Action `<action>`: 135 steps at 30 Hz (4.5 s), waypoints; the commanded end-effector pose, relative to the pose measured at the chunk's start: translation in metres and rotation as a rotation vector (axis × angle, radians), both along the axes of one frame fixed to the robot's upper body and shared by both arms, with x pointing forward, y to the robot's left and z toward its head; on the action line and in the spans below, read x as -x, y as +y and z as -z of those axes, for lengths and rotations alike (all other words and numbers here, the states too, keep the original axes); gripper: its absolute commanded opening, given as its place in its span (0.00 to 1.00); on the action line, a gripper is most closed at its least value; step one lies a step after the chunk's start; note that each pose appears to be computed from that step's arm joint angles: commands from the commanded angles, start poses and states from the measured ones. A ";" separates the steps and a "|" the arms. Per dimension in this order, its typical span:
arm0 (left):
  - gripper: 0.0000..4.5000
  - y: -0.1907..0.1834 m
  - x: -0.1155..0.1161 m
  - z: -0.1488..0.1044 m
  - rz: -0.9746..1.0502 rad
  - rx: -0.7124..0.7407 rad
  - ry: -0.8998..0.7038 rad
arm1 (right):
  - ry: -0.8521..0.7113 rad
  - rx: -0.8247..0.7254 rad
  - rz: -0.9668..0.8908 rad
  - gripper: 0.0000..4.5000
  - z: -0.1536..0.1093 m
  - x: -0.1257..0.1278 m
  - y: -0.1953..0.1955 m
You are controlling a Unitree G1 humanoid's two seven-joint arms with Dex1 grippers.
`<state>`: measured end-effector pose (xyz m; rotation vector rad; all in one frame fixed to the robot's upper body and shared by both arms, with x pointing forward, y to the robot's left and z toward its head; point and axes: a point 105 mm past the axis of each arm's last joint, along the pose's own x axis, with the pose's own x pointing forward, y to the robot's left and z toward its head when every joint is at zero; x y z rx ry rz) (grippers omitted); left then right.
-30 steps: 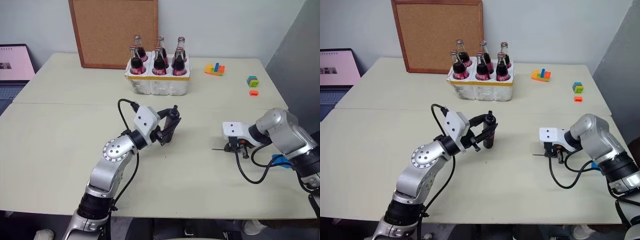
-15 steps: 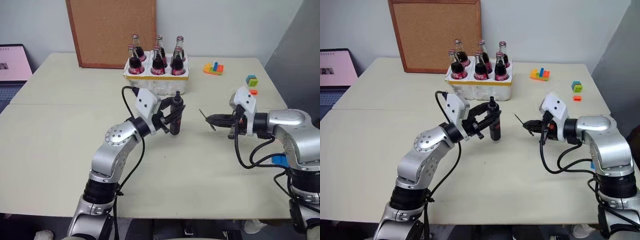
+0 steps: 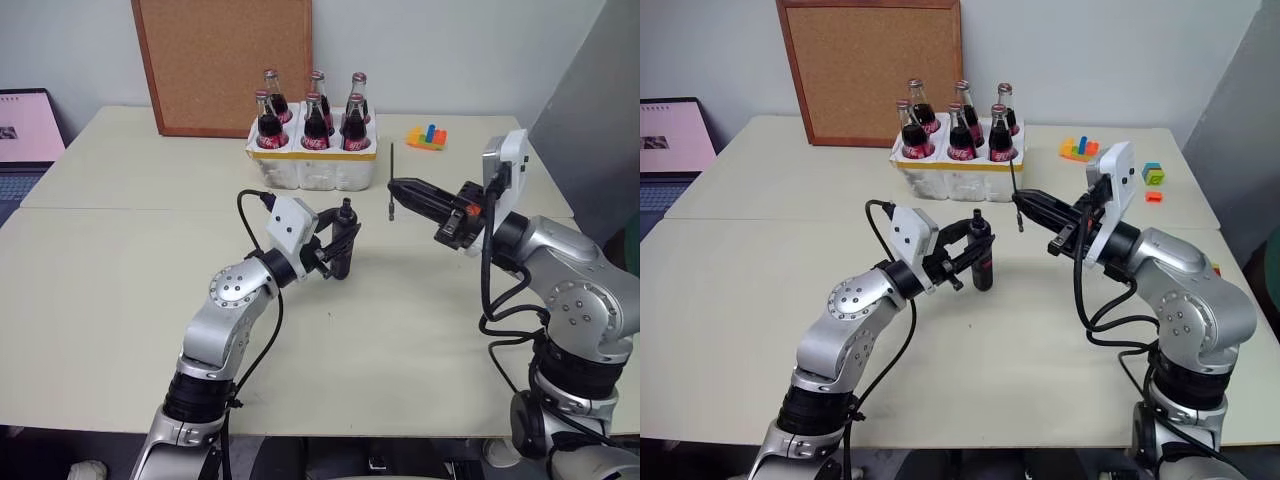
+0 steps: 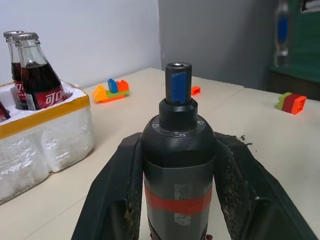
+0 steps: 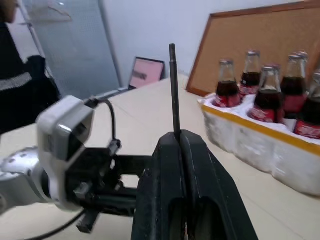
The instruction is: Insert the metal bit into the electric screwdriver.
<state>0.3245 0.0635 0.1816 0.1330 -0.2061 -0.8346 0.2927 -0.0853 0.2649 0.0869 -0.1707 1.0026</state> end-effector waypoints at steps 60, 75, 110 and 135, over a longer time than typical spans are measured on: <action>0.36 0.014 0.013 -0.007 0.233 -0.119 -0.056 | -0.169 -0.073 -0.189 0.00 -0.003 0.011 0.035; 0.36 0.015 0.013 -0.007 0.230 -0.123 -0.056 | -0.162 -0.063 -0.167 0.00 0.002 0.007 0.033; 0.36 0.013 0.014 -0.006 0.234 -0.131 -0.064 | -0.157 -0.022 -0.180 0.00 0.001 0.012 0.026; 0.36 0.010 0.014 -0.008 0.235 -0.129 -0.069 | -0.119 0.288 -0.249 0.00 0.036 0.011 0.037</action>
